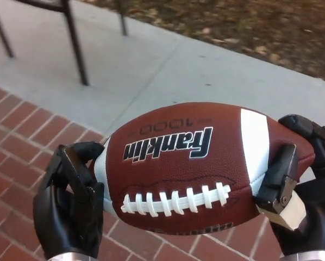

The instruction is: Pick up a football using both hands and turn around and walk towards another desk and put it on the desk

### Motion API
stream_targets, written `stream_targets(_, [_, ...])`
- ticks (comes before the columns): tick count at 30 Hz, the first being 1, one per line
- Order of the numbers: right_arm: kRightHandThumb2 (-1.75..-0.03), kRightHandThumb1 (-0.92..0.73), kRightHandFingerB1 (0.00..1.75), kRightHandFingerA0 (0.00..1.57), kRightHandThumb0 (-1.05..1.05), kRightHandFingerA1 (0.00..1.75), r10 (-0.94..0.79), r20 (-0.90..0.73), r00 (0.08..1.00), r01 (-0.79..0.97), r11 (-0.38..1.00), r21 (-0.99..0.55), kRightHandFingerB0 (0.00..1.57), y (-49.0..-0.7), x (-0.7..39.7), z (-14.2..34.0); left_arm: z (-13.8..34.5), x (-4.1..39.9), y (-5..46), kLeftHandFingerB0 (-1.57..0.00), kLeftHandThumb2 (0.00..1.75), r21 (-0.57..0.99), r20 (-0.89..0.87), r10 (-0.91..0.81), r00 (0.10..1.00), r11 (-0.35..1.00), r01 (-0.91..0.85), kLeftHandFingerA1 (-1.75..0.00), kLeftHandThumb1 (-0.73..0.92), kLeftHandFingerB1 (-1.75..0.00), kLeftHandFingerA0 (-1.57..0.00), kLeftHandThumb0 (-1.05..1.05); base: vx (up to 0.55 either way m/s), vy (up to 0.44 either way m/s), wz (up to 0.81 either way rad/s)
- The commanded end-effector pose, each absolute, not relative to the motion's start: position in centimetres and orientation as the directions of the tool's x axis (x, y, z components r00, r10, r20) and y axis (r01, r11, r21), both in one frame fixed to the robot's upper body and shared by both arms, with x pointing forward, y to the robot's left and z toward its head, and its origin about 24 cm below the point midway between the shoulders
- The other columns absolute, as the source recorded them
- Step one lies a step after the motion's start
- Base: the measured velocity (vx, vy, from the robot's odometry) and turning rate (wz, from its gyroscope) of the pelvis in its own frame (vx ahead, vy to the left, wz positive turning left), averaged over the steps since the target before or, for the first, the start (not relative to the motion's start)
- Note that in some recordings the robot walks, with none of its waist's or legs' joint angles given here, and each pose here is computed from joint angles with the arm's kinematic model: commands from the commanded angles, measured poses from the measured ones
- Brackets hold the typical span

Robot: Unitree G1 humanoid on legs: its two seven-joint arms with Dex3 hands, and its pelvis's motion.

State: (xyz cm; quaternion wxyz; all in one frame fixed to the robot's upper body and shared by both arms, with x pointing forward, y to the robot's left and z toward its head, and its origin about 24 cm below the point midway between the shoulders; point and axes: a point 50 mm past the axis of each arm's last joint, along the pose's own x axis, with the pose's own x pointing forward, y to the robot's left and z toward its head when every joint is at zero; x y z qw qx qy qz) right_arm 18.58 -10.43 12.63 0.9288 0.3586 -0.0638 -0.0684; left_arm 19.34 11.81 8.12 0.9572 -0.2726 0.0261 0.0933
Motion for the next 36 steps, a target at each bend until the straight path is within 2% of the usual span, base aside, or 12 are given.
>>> stream_targets(1, [-1.36, -0.44, 1.46, 0.94, -0.18, 1.69, 0.433, 0.076, 0.898, -0.336, 0.564, 0.754, 0.95, -1.10, 17.26, 12.95, 8.60, 17.36, 4.31, -0.68, 0.70, -0.446, -0.076, -0.405, 0.911, 0.831, 0.332, -1.75, 0.83, -1.52, -0.77, -0.62, 0.03, -0.037, 1.46])
stream_targets(6, [-1.38, -0.44, 1.44, 0.96, -0.19, 1.68, 0.428, 0.055, 0.902, -0.317, 0.572, 0.756, 0.97, -1.05, 17.29, 12.85, 8.47, 17.12, 4.43, -0.65, 0.67, -0.424, -0.061, -0.396, 0.916, 0.841, 0.336, -1.75, 0.89, -1.55, -0.81, -0.63, -0.08, -0.420, 0.85])
stream_targets(9, [-1.35, -0.46, 1.42, 0.96, -0.18, 1.69, 0.430, 0.059, 0.901, -0.317, 0.560, 0.765, 0.98, -1.06, 17.38, 12.81, 8.33, 17.17, 4.50, -0.65, 0.67, -0.407, -0.028, -0.403, 0.915, 0.841, 0.358, -1.75, 0.86, -1.56, -0.81, -0.49, 0.03, -0.151, 1.12])
stream_targets(12, [-1.38, -0.44, 1.44, 0.96, -0.19, 1.69, 0.435, 0.061, 0.898, -0.318, 0.548, 0.773, 0.98, -1.00, 17.36, 12.77, 8.20, 17.16, 4.54, -0.67, 0.66, -0.426, -0.049, -0.401, 0.915, 0.837, 0.344, -1.75, 0.87, -1.54, -0.83, -0.51, 0.03, -0.100, 1.00])
stream_targets(13, [-1.42, -0.42, 1.44, 0.96, -0.20, 1.69, 0.435, 0.060, 0.898, -0.319, 0.552, 0.770, 0.98, -1.01, 17.36, 12.77, 8.30, 17.17, 4.48, -0.64, 0.67, -0.438, -0.059, -0.402, 0.914, 0.833, 0.338, -1.75, 0.89, -1.55, -0.83, -0.62, 0.02, -0.088, 0.90])
stream_targets(14, [-1.43, -0.41, 1.43, 0.97, -0.19, 1.68, 0.436, 0.058, 0.898, -0.317, 0.551, 0.772, 0.99, -1.02, 17.33, 12.74, 8.31, 17.17, 4.42, -0.64, 0.67, -0.445, -0.069, -0.401, 0.914, 0.832, 0.331, -1.75, 0.87, -1.55, -0.82, -0.61, 0.02, -0.077, 0.86])
stream_targets(17, [-1.42, -0.41, 1.43, 0.96, -0.19, 1.68, 0.435, 0.059, 0.898, -0.316, 0.548, 0.775, 0.99, -1.01, 17.28, 12.70, 8.27, 17.18, 4.35, -0.63, 0.66, -0.457, -0.071, -0.403, 0.912, 0.826, 0.329, -1.75, 0.85, -1.55, -0.81, -0.58, 0.02, 0.015, 0.86])
stream_targets(18, [-1.41, -0.40, 1.41, 0.96, -0.19, 1.68, 0.430, 0.060, 0.901, -0.316, 0.555, 0.770, 0.99, -1.03, 17.29, 12.72, 8.35, 17.17, 4.35, -0.66, 0.68, -0.456, -0.080, -0.402, 0.912, 0.828, 0.325, -1.75, 0.82, -1.52, -0.82, -0.49, 0.11, 0.234, 0.49])
stream_targets(22, [-1.40, -0.41, 1.43, 0.96, -0.19, 1.69, 0.431, 0.062, 0.900, -0.319, 0.556, 0.767, 0.98, -1.06, 17.28, 12.74, 8.47, 17.15, 4.34, -0.65, 0.66, -0.452, -0.083, -0.398, 0.914, 0.832, 0.322, -1.75, 0.85, -1.53, -0.82, -0.55, 0.09, 0.171, 0.76])
stream_targets(29, [-1.38, -0.43, 1.48, 0.98, -0.21, 1.71, 0.434, 0.065, 0.899, -0.322, 0.553, 0.769, 1.00, -1.01, 17.32, 12.83, 8.61, 17.38, 4.35, -0.69, 0.73, -0.458, -0.093, -0.388, 0.917, 0.834, 0.306, -1.75, 0.79, -1.51, -0.86, -0.44, 0.08, -0.015, 0.58])
stream_targets(34, [-1.38, -0.44, 1.48, 0.99, -0.20, 1.71, 0.429, 0.058, 0.902, -0.311, 0.550, 0.775, 1.00, -0.97, 17.36, 12.75, 8.68, 17.21, 4.38, -0.68, 0.71, -0.462, -0.107, -0.380, 0.919, 0.837, 0.293, -1.75, 0.83, -1.52, -0.85, -0.48, 0.11, -0.141, 0.47])
stream_targets(36, [-1.38, -0.44, 1.47, 0.96, -0.17, 1.71, 0.423, 0.058, 0.904, -0.309, 0.553, 0.774, 0.96, -0.96, 17.40, 12.75, 8.71, 17.26, 4.34, -0.67, 0.67, -0.478, -0.112, -0.384, 0.916, 0.829, 0.289, -1.75, 0.86, -1.53, -0.84, -0.60, 0.13, -0.120, 0.23])
